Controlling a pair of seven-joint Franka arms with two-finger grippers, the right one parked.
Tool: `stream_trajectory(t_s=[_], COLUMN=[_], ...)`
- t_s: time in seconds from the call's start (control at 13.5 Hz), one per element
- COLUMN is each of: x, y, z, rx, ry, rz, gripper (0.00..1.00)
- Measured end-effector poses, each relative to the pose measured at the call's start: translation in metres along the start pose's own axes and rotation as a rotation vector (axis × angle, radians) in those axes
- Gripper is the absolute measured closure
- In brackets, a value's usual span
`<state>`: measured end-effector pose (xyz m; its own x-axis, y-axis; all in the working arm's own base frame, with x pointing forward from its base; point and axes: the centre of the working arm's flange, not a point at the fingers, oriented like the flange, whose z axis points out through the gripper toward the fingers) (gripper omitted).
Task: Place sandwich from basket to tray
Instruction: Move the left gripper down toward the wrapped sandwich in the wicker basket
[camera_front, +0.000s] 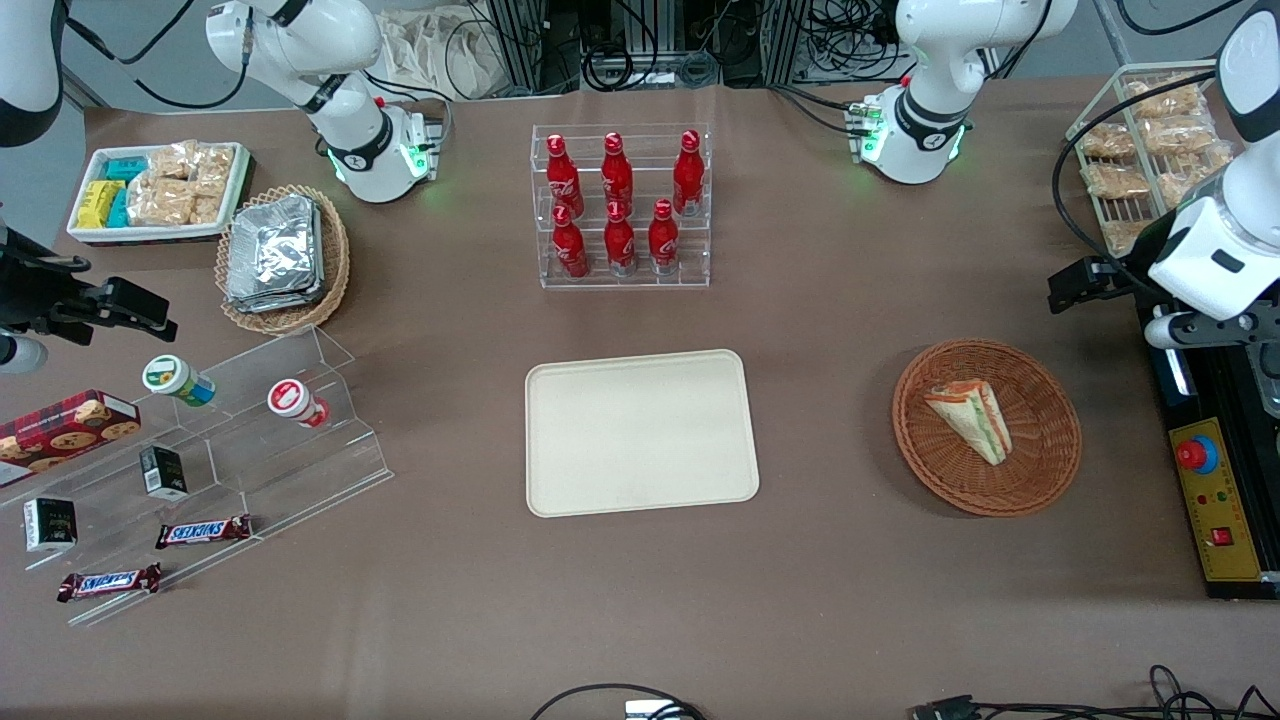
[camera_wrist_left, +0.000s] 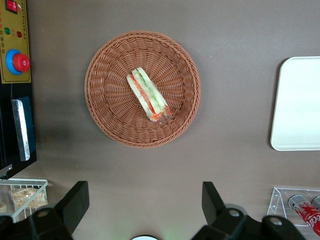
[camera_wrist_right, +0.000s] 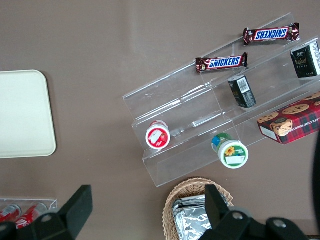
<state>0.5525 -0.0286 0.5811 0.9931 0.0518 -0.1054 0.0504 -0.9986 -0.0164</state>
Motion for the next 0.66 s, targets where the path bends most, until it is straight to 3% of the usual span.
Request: stream_trajectory(t_s=[0.52, 0.66], x=[-0.0002, -0.0020], y=[0.0006, -0.0014], z=[0.0001, 0.0014], rx=[0.000, 0.002], ry=[-0.001, -0.019], rz=[0.001, -0.002], gripper=[0.00, 0.00])
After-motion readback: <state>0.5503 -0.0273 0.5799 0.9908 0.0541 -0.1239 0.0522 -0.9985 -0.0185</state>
